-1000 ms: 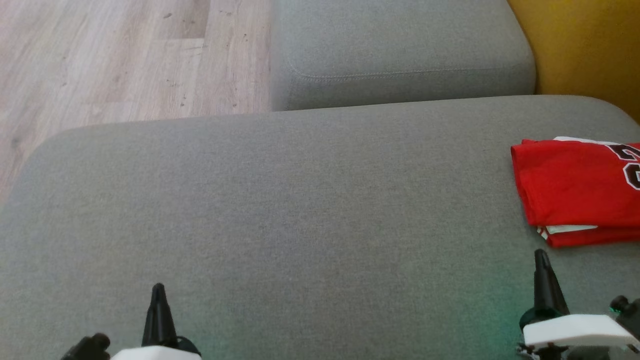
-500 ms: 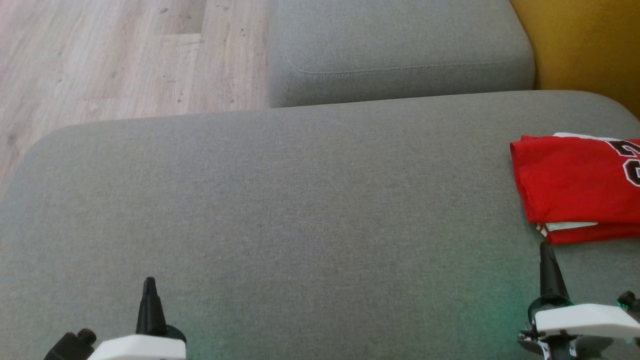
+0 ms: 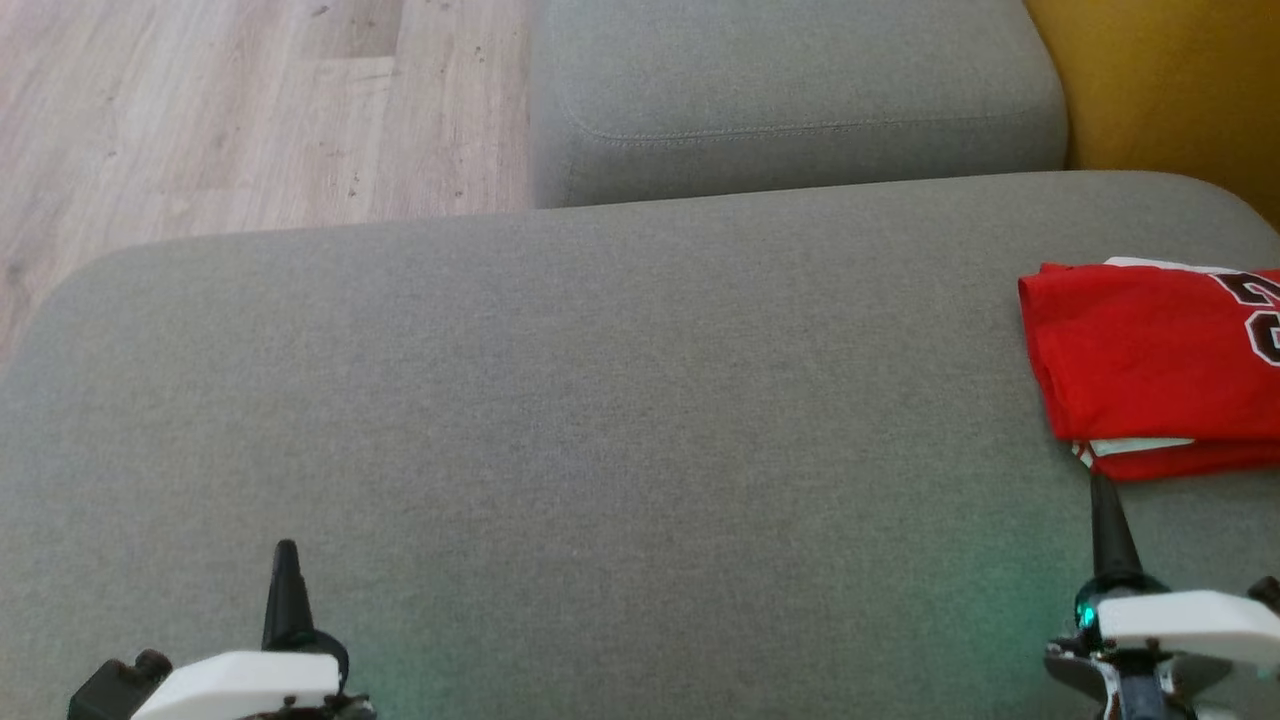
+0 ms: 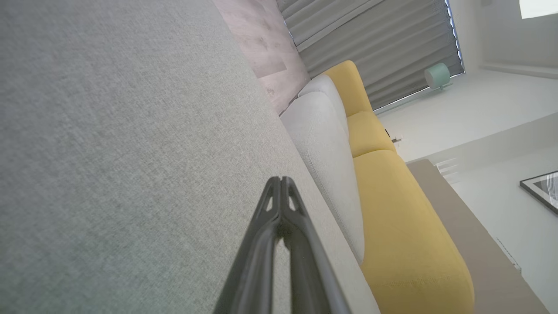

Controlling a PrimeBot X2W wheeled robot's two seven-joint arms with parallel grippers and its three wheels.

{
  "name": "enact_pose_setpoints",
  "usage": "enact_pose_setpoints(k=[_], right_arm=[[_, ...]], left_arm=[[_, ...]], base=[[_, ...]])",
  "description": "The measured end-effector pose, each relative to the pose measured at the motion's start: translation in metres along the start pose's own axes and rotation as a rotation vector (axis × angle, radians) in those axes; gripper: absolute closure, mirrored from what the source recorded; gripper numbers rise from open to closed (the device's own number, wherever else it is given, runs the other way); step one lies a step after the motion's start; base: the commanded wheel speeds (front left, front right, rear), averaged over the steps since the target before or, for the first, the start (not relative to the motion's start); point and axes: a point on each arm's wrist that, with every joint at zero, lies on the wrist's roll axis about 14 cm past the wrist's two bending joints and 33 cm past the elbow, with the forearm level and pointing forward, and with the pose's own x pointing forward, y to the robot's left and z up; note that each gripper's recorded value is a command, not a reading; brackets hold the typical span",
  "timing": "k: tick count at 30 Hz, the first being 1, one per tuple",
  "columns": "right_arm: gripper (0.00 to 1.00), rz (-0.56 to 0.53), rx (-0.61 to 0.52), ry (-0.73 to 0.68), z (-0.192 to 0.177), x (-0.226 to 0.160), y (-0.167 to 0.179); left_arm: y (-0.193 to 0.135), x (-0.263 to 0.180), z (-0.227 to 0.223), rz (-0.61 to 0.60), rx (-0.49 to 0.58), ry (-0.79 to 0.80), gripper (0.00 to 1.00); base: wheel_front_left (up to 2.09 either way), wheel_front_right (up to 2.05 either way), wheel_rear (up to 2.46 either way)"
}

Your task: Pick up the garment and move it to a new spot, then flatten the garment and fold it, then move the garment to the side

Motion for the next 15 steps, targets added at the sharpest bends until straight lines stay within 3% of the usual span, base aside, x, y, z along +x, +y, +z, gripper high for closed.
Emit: enact_pose_setpoints(k=[15], right_arm=[[1.0, -0.001, 0.163, -0.01, 0.007, 0.007, 0.001]], left_arm=[[-0.006, 0.011, 0.008, -0.026, -0.165, -0.002, 1.0]], base=[[0.0, 0.0, 0.0]])
